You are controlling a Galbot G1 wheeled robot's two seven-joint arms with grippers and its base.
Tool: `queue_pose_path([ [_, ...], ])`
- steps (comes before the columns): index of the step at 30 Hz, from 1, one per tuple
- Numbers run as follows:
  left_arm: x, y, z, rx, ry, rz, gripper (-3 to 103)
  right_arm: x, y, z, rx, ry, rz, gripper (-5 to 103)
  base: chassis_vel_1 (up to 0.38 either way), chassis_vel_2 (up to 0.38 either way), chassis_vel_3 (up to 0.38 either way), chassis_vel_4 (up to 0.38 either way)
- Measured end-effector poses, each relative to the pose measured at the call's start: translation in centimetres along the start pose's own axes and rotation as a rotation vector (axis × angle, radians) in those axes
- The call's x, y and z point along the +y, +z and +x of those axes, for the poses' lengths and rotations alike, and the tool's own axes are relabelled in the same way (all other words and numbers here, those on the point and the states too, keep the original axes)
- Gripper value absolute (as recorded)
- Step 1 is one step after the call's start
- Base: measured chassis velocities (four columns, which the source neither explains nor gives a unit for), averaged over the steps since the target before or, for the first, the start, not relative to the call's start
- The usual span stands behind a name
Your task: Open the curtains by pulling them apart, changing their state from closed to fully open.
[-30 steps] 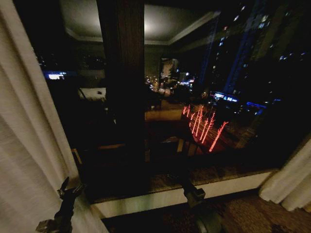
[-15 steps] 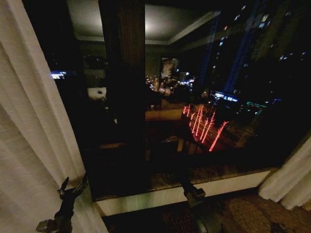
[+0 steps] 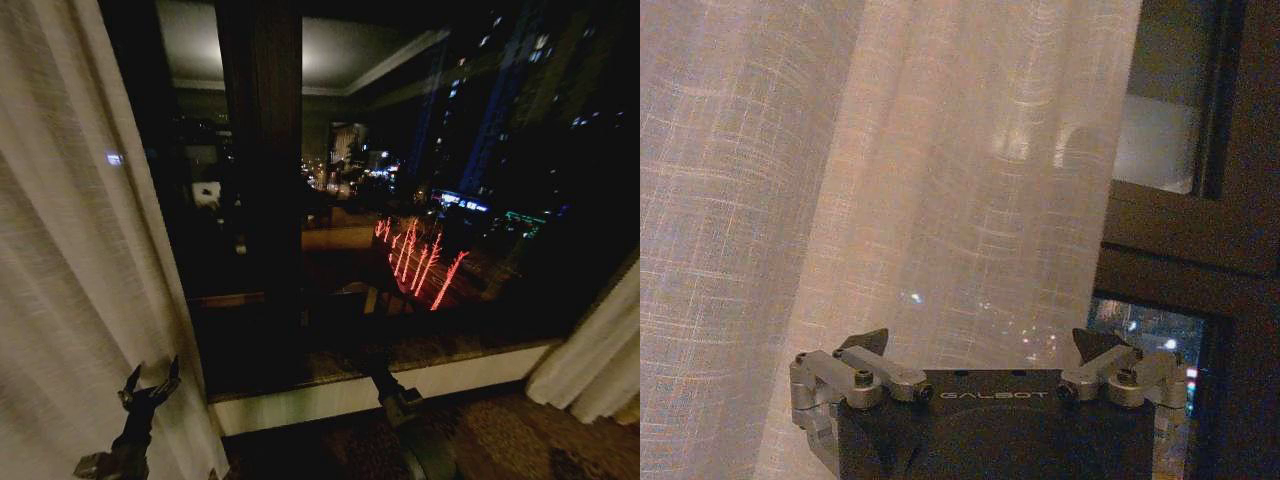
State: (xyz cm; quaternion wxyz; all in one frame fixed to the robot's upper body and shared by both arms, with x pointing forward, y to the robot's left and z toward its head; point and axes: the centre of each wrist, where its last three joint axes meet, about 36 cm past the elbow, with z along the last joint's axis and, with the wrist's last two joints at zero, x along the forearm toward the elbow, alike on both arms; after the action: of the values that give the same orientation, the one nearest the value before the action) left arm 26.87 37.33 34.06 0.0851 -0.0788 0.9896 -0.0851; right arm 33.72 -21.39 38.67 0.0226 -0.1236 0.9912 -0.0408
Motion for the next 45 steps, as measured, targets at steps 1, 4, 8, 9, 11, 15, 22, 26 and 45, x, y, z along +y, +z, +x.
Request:
queue_pose_path([
  [1, 0.00, 0.00, 0.00, 0.000, 0.000, 0.000, 100, 0.00, 0.00, 0.00, 0.000, 0.000, 0.000, 100, 0.000, 0.000, 0.000, 0.000],
  [4, 0.00, 0.00, 0.00, 0.000, 0.000, 0.000, 100, 0.00, 0.00, 0.00, 0.000, 0.000, 0.000, 100, 0.000, 0.000, 0.000, 0.000],
  [8, 0.00, 0.00, 0.00, 0.000, 0.000, 0.000, 100, 0.00, 0.00, 0.00, 0.000, 0.000, 0.000, 100, 0.000, 0.000, 0.000, 0.000],
  [9, 0.00, 0.00, 0.00, 0.000, 0.000, 0.000, 100, 0.00, 0.00, 0.00, 0.000, 0.000, 0.000, 100, 0.000, 0.000, 0.000, 0.000],
  [11, 0.00, 0.00, 0.00, 0.000, 0.000, 0.000, 100, 0.00, 0.00, 0.00, 0.000, 0.000, 0.000, 100, 0.000, 0.000, 0.000, 0.000],
  [15, 0.00, 0.00, 0.00, 0.000, 0.000, 0.000, 100, 0.00, 0.00, 0.00, 0.000, 0.000, 0.000, 100, 0.000, 0.000, 0.000, 0.000],
  [22, 0.00, 0.00, 0.00, 0.000, 0.000, 0.000, 100, 0.00, 0.00, 0.00, 0.000, 0.000, 0.000, 100, 0.000, 0.000, 0.000, 0.000],
  [26, 0.00, 0.00, 0.00, 0.000, 0.000, 0.000, 100, 0.00, 0.00, 0.00, 0.000, 0.000, 0.000, 100, 0.000, 0.000, 0.000, 0.000],
  [45, 0.00, 0.00, 0.00, 0.000, 0.000, 0.000, 100, 0.00, 0.00, 0.00, 0.000, 0.000, 0.000, 100, 0.000, 0.000, 0.000, 0.000],
])
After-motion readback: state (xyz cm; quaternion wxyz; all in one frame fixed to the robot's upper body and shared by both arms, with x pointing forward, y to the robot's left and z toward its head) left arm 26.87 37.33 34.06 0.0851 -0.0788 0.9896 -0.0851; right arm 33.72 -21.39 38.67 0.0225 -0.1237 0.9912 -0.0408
